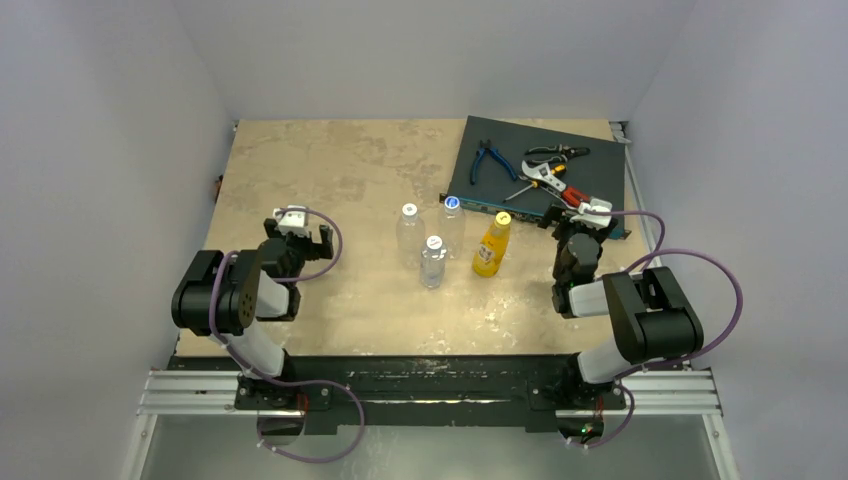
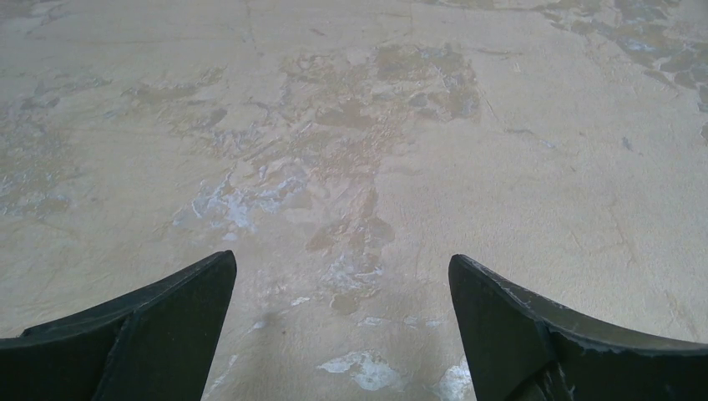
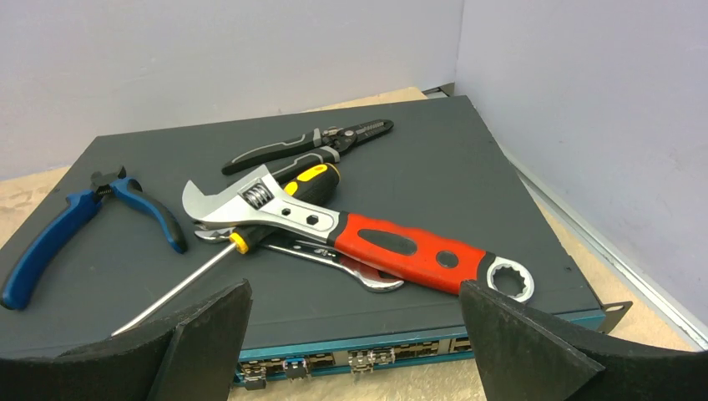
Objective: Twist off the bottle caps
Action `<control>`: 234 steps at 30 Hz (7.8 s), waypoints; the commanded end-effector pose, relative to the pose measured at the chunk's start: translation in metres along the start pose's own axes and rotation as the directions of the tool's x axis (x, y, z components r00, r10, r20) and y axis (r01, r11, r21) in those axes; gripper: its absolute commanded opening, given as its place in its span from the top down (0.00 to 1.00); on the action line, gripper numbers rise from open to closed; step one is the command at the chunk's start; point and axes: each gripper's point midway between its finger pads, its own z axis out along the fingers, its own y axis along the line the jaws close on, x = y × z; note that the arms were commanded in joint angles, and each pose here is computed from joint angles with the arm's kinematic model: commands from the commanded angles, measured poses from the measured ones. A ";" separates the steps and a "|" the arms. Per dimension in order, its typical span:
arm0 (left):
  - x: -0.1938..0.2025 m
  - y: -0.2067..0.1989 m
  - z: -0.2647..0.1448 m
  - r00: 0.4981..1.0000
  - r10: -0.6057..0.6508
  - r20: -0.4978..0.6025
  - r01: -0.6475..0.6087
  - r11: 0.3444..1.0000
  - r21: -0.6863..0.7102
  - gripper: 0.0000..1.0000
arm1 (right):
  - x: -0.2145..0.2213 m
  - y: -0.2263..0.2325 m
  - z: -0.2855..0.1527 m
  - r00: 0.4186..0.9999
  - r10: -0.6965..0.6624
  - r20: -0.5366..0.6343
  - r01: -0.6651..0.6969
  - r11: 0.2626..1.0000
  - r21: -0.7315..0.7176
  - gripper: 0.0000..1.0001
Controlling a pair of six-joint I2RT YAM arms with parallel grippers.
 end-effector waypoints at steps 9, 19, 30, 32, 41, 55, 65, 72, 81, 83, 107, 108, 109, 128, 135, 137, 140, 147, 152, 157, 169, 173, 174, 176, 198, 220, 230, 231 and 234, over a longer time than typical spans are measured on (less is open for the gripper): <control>-0.030 0.005 0.010 0.999 -0.001 0.034 0.001 1.000 -0.002 0.00 | -0.009 0.001 0.000 0.999 0.008 0.039 -0.008 1.000 -0.004 0.01; -0.103 -0.001 0.039 0.934 -0.023 -0.356 0.069 0.991 0.117 0.00 | -0.017 -0.013 -0.011 0.996 0.035 0.083 -0.039 0.998 0.043 0.01; -0.177 -0.062 -0.003 0.927 -0.088 -0.365 0.243 0.881 0.405 0.00 | -0.093 -0.010 0.014 0.993 0.071 -0.091 -0.051 0.978 0.204 0.01; -0.188 -0.061 -0.006 0.930 -0.087 -0.358 0.236 0.886 0.400 0.00 | -0.114 -0.005 0.013 0.979 0.189 -0.076 -0.169 0.962 0.215 0.01; -0.206 -0.042 -0.011 0.890 -0.078 -0.450 0.226 0.931 0.287 0.00 | -0.189 0.045 -0.004 0.893 0.430 -0.135 -0.438 0.898 -0.038 0.01; -0.202 -0.029 -0.029 0.857 -0.084 -0.509 0.209 0.959 0.192 0.00 | -0.217 0.219 -0.070 0.892 0.095 -0.441 -0.270 0.896 -0.353 0.01; -0.194 -0.009 -0.045 0.832 -0.079 -0.550 0.147 0.986 0.080 0.00 | -0.163 0.338 -0.167 0.852 -0.166 -0.497 -0.199 0.775 -0.600 0.01; -0.194 -0.010 -0.052 0.814 -0.037 -0.579 0.124 0.986 0.111 0.00 | -0.121 0.350 -0.182 0.831 -0.251 -0.497 -0.113 0.797 -0.593 0.11; -0.202 -0.018 -0.063 0.823 0.015 -0.568 0.109 0.977 0.184 0.00 | -0.091 0.346 -0.176 0.828 -0.282 -0.485 -0.048 0.826 -0.562 0.13; -0.204 -0.020 -0.065 0.826 0.021 -0.563 0.110 0.974 0.198 0.00 | -0.087 0.348 -0.175 0.829 -0.288 -0.479 -0.038 0.826 -0.563 0.13; -0.188 -0.056 -0.072 0.816 0.085 -0.572 0.195 0.891 0.409 0.00 | -0.065 0.361 -0.156 0.863 -0.286 -0.416 0.019 0.841 -0.540 0.73; -0.185 -0.059 -0.073 0.818 0.078 -0.570 0.207 0.885 0.418 0.00 | -0.066 0.361 -0.157 0.866 -0.281 -0.413 0.015 0.840 -0.542 0.76; -0.185 -0.064 -0.075 0.825 0.076 -0.561 0.219 0.871 0.440 0.00 | -0.068 0.360 -0.157 0.869 -0.276 -0.410 0.010 0.839 -0.544 0.79; -0.233 -0.120 -0.139 0.927 0.349 -0.138 -0.123 0.630 0.767 0.00 | -0.192 0.400 -0.214 0.871 -0.126 -0.476 -0.330 0.567 -0.755 0.86; -0.244 -0.136 -0.157 0.930 0.367 0.009 -0.227 0.554 0.801 0.00 | -0.217 0.403 -0.225 0.857 -0.087 -0.508 -0.398 0.515 -0.759 0.87; -0.245 -0.139 -0.161 0.929 0.370 0.035 -0.242 0.532 0.811 0.00 | -0.224 0.405 -0.231 0.850 -0.079 -0.520 -0.423 0.486 -0.765 0.87; -0.249 -0.141 -0.162 0.928 0.368 0.064 -0.263 0.520 0.813 0.00 | -0.230 0.407 -0.236 0.843 -0.066 -0.534 -0.446 0.472 -0.761 0.89; -0.213 -0.143 -0.175 0.918 0.396 -0.029 -0.180 0.479 0.859 0.00 | -0.268 0.397 -0.238 0.843 0.097 -0.529 -0.516 0.426 -0.744 0.90; -0.213 -0.140 -0.175 0.917 0.397 0.030 -0.247 0.509 0.824 0.03 | -0.276 0.405 -0.248 0.827 0.096 -0.554 -0.546 0.368 -0.752 0.89; -0.226 -0.143 -0.170 0.926 0.376 0.039 -0.239 0.504 0.830 0.37 | -0.272 0.411 -0.253 0.815 0.086 -0.573 -0.563 0.351 -0.749 0.89; -0.245 -0.145 -0.169 0.958 0.286 0.030 -0.196 0.569 0.799 0.63 | -0.265 0.413 -0.231 0.821 0.116 -0.558 -0.538 0.484 -0.690 0.17; -0.251 -0.141 -0.161 0.978 0.206 -0.017 -0.125 0.655 0.745 0.68 | -0.273 0.414 -0.223 0.821 0.187 -0.540 -0.547 0.528 -0.650 0.30; -0.250 -0.140 -0.159 0.982 0.186 -0.028 -0.108 0.675 0.730 0.68 | -0.277 0.414 -0.222 0.821 0.207 -0.532 -0.552 0.530 -0.644 0.33; -0.248 -0.137 -0.155 0.985 0.169 -0.038 -0.092 0.697 0.711 0.69 | -0.286 0.412 -0.217 0.818 0.250 -0.519 -0.563 0.538 -0.628 0.40; -0.245 -0.140 -0.157 0.989 0.140 -0.056 -0.058 0.698 0.714 0.72 | -0.296 0.427 -0.214 0.841 0.260 -0.475 -0.537 0.513 -0.670 0.98; -0.301 -0.192 -0.264 0.999 0.022 -0.032 0.027 0.211 0.977 0.66 | -0.374 0.352 -0.345 0.935 0.257 -0.242 -0.162 -0.296 -0.941 1.00; -0.295 -0.166 -0.209 0.995 0.082 0.050 -0.086 0.537 0.839 0.79 | -0.356 0.370 -0.258 0.905 0.265 -0.334 -0.391 0.205 -0.897 0.15; -0.294 -0.162 -0.203 0.994 0.089 0.061 -0.102 0.570 0.815 0.78 | -0.354 0.374 -0.255 0.899 0.265 -0.349 -0.411 0.235 -0.881 0.15; -0.292 -0.148 -0.187 0.990 0.112 0.089 -0.141 0.657 0.740 0.78 | -0.349 0.385 -0.250 0.887 0.265 -0.378 -0.449 0.301 -0.842 0.17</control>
